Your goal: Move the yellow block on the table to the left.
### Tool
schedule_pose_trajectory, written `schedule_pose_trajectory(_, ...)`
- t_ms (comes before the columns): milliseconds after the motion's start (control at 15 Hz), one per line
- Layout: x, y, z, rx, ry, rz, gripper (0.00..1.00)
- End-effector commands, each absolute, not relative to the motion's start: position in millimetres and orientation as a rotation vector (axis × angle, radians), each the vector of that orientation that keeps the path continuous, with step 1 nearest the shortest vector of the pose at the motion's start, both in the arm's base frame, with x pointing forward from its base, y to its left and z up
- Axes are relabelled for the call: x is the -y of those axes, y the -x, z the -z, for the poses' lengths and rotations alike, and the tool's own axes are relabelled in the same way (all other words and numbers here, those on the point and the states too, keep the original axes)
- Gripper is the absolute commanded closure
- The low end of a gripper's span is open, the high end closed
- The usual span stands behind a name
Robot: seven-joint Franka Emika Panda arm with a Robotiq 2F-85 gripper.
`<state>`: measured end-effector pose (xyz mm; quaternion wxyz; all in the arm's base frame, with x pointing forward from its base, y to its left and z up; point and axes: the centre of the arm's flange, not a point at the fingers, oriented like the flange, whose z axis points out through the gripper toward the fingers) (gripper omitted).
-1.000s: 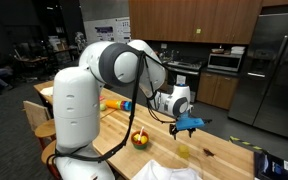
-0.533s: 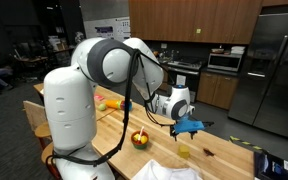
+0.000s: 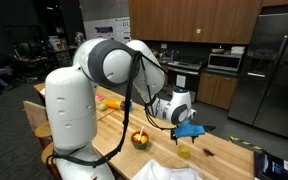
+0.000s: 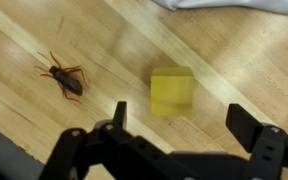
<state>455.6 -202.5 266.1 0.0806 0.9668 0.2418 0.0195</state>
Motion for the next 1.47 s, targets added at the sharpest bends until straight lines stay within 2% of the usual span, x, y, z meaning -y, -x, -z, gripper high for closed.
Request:
schedule_pose_trajectory(0, 216.4, -459.5, -254.8, -0.730, -2.916, -0.073, 0.00)
schedule_pose_trajectory(1400, 234.0, -490.0, -202.6, -0.951, -2.904, 0.026, 0.00)
